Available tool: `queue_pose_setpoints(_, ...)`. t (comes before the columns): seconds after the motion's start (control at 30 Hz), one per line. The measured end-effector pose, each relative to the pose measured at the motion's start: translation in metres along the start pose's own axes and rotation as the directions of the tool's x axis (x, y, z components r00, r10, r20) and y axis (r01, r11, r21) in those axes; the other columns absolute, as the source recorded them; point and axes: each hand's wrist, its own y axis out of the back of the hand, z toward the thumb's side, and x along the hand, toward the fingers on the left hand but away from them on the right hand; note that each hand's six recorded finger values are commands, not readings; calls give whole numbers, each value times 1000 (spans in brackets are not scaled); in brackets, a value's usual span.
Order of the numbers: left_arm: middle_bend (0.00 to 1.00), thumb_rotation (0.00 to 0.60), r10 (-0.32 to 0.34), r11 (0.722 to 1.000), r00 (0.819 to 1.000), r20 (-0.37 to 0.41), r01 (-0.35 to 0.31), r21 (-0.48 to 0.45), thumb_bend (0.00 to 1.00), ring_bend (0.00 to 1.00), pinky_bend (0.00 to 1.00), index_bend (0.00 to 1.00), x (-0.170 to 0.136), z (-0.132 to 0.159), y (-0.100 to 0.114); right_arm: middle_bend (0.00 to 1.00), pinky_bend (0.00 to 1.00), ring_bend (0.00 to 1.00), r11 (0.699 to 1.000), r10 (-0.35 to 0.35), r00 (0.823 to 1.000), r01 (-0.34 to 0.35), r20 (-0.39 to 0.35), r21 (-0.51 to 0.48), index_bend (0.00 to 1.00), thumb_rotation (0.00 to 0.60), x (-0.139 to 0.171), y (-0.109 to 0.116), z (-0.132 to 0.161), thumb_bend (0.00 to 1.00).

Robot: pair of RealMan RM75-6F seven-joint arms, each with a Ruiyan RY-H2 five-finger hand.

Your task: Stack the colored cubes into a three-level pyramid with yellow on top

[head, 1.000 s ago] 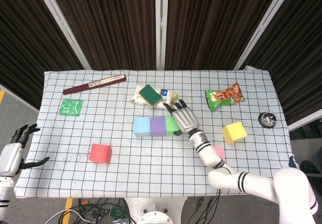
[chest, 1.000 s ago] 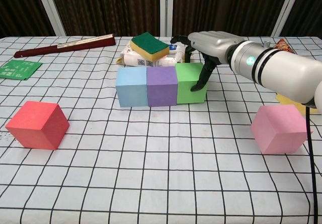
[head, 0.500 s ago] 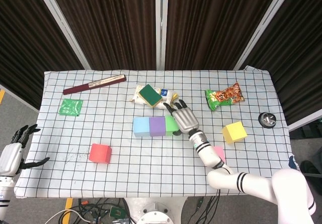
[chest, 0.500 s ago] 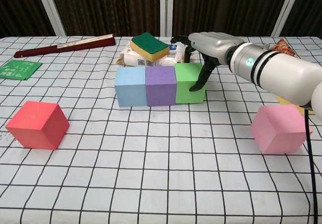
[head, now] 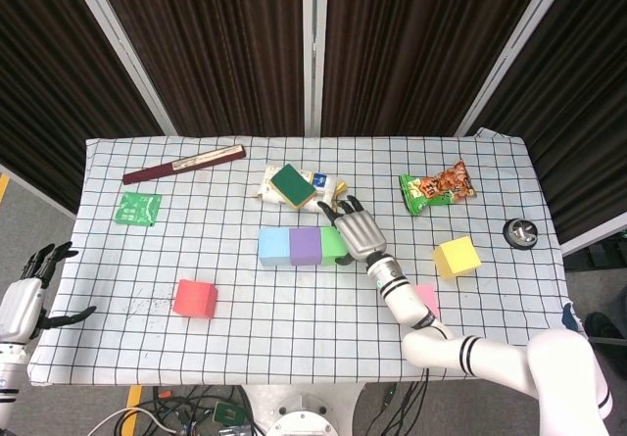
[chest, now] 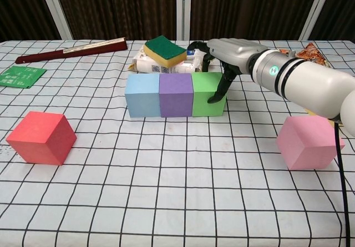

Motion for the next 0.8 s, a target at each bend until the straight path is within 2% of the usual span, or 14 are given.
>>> queue_pose_setpoints(0.2,186,600,-1,1000,1000,0,1,0,0,10,53,78,0,0,0,449,0,117,1000,6,1000,-6,-4,-5,0,600,-1,-1,1,12)
queue_pose_setpoints(0.8,186,600,-5,1000,1000,-1,5,-2,0,10,53,78,0,-1,-3,447,0,118,1000,-8,1000,8,0,6,0,600,-1,0,-3,34)
